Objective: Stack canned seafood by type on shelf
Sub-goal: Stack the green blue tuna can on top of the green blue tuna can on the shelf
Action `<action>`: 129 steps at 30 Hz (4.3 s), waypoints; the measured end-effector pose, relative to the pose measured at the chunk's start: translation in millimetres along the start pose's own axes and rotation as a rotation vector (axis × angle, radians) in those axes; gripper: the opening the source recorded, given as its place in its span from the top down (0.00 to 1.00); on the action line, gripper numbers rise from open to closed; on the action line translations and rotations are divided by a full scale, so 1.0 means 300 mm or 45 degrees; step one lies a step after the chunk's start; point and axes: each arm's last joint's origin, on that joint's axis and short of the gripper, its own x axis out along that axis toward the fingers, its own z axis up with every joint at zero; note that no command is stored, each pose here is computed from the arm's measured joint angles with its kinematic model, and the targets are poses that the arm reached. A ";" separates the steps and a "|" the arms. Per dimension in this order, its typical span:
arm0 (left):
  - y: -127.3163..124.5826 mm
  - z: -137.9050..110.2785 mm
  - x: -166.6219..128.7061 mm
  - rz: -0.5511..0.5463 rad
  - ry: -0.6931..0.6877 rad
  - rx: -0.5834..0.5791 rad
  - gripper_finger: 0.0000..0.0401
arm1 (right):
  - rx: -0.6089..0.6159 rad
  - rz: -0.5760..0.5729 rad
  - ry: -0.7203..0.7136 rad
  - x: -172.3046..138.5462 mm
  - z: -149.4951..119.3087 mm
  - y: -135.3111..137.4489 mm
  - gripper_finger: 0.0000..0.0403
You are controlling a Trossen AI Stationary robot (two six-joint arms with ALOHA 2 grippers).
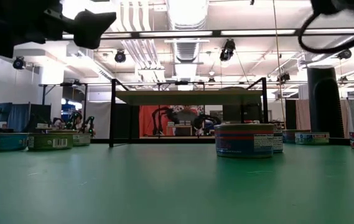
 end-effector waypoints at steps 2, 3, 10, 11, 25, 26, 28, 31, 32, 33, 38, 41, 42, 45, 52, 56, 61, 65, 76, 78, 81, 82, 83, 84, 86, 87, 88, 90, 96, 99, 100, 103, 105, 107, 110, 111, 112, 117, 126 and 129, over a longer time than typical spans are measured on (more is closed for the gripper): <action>0.000 -0.006 0.005 -0.001 0.008 0.010 0.01 | 0.003 0.011 -0.006 -0.009 -0.020 0.019 0.94; 0.000 -0.008 0.008 -0.001 0.010 0.018 0.01 | 0.010 0.017 -0.013 -0.013 -0.030 0.028 0.94; 0.006 -0.011 0.012 0.066 0.013 0.106 0.01 | -0.010 -0.009 -0.317 -0.061 -0.076 0.049 0.94; 0.006 -0.011 0.012 0.066 0.016 0.124 0.01 | -0.023 -0.025 -0.450 -0.083 -0.085 0.043 0.94; 0.018 -0.045 0.008 0.071 0.154 0.249 0.01 | 0.261 0.177 -1.862 -0.398 -0.192 -0.193 0.94; 0.018 -0.050 0.007 0.082 0.182 0.243 0.01 | 0.230 0.189 -1.894 -0.402 -0.190 -0.196 0.94; 0.023 -0.056 0.008 0.139 0.242 0.231 0.01 | 0.136 0.195 -1.935 -0.406 -0.183 -0.190 0.94; 0.033 -0.059 0.014 0.250 0.343 0.186 0.01 | -0.002 0.234 -2.004 -0.403 -0.162 -0.150 0.94; 0.035 -0.061 0.016 0.273 0.384 0.162 0.01 | -0.055 0.241 -2.026 -0.401 -0.152 -0.132 0.94; 0.035 -0.066 0.018 0.282 0.438 0.136 0.01 | -0.116 0.238 -2.051 -0.400 -0.140 -0.109 0.94; 0.031 -0.048 0.037 0.334 0.726 -0.086 0.01 | -0.570 0.037 -2.075 -0.382 -0.084 0.003 0.94; 0.033 -0.025 0.033 0.404 0.973 -0.247 0.02 | -0.778 -0.167 -2.022 -0.358 -0.051 0.039 0.94; 0.033 -0.017 0.029 0.444 1.061 -0.296 0.03 | -0.802 -0.208 -2.014 -0.352 -0.043 0.045 0.94; 0.036 0.002 0.010 0.645 1.307 -0.369 0.08 | -0.821 -0.300 -2.014 -0.339 -0.021 0.056 0.94; 0.055 0.029 0.007 1.097 1.616 -0.439 0.38 | -0.874 -0.479 -1.907 -0.263 0.042 0.039 0.94; 0.065 -0.007 0.014 1.285 1.793 -0.467 0.61 | -0.941 -0.612 -1.847 -0.213 0.075 0.011 0.94; 0.051 -0.100 -0.007 1.396 2.174 -0.478 0.89 | -0.963 -0.761 -1.847 -0.187 0.098 -0.020 0.94; 0.048 -0.141 0.007 1.435 2.250 -0.438 0.98 | -0.916 -0.781 -1.922 -0.208 0.101 -0.034 0.94; 0.063 -0.082 -0.049 1.721 2.139 -0.240 0.99 | -0.689 -0.724 -1.700 -0.256 0.005 -0.121 0.94; 0.061 -0.065 -0.060 1.701 2.130 -0.294 1.00 | -0.541 -0.708 -1.737 -0.269 -0.026 -0.151 0.94; 0.054 -0.043 -0.071 1.646 2.140 -0.454 1.00 | -0.392 -0.647 -1.833 -0.282 -0.043 -0.175 0.94; 0.051 -0.034 -0.076 1.613 2.164 -0.524 1.00 | -0.368 -0.616 -1.847 -0.281 -0.044 -0.179 0.94; 0.046 -0.026 -0.079 1.575 2.186 -0.600 1.00 | -0.349 -0.596 -1.852 -0.280 -0.044 -0.183 0.94; 0.041 -0.019 -0.081 1.533 2.209 -0.672 1.00 | -0.337 -0.589 -1.852 -0.276 -0.042 -0.185 0.94; 0.030 -0.004 -0.086 1.455 2.250 -0.795 1.00 | -0.319 -0.558 -1.854 -0.270 -0.037 -0.183 0.94; 0.025 0.002 -0.089 1.421 2.269 -0.840 1.00 | -0.309 -0.552 -1.852 -0.266 -0.033 -0.182 0.94; 0.022 0.007 -0.093 1.396 2.291 -0.870 1.00 | -0.303 -0.558 -1.847 -0.263 -0.030 -0.182 0.94; 0.019 0.009 -0.101 1.378 2.323 -0.899 1.00 | -0.297 -0.549 -1.851 -0.255 -0.023 -0.179 0.94; 0.054 -0.017 -0.114 1.503 2.420 -0.874 1.00 | -0.312 -0.496 -1.868 -0.237 -0.002 -0.164 0.94; 0.086 -0.046 -0.110 1.606 2.424 -0.808 1.00 | -0.318 -0.484 -1.862 -0.236 0.000 -0.160 0.94; 0.094 -0.058 -0.108 1.629 2.442 -0.808 1.00 | -0.319 -0.484 -1.859 -0.236 0.000 -0.160 0.94; 0.114 -0.093 -0.104 1.653 2.513 -0.820 1.00 | -0.319 -0.485 -1.859 -0.236 0.000 -0.160 0.94; 0.121 -0.118 -0.102 1.640 2.569 -0.847 1.00 | -0.320 -0.485 -1.859 -0.236 0.000 -0.160 0.94; 0.125 -0.146 -0.101 1.609 2.605 -0.872 1.00 | -0.323 -0.483 -1.856 -0.234 -0.001 -0.160 0.94; 0.129 -0.189 -0.100 1.588 2.618 -0.883 1.00 | -0.328 -0.492 -1.847 -0.227 0.002 -0.161 0.94; 0.130 -0.205 -0.100 1.579 2.617 -0.877 1.00 | -0.329 -0.497 -1.844 -0.223 0.005 -0.162 0.94; 0.131 -0.221 -0.098 1.570 2.609 -0.858 1.00 | -0.329 -0.503 -1.841 -0.220 0.007 -0.163 0.94; 0.129 -0.268 -0.089 1.514 2.643 -0.794 1.00 | -0.342 -0.534 -1.828 -0.210 0.015 -0.168 0.94; 0.080 -0.205 0.111 1.253 2.398 -0.668 1.00 | -0.356 -0.545 -1.829 -0.210 0.015 -0.167 0.94; 0.044 -0.149 0.209 1.114 2.208 -0.583 1.00 | -0.335 -0.524 -1.835 -0.210 0.015 -0.167 0.94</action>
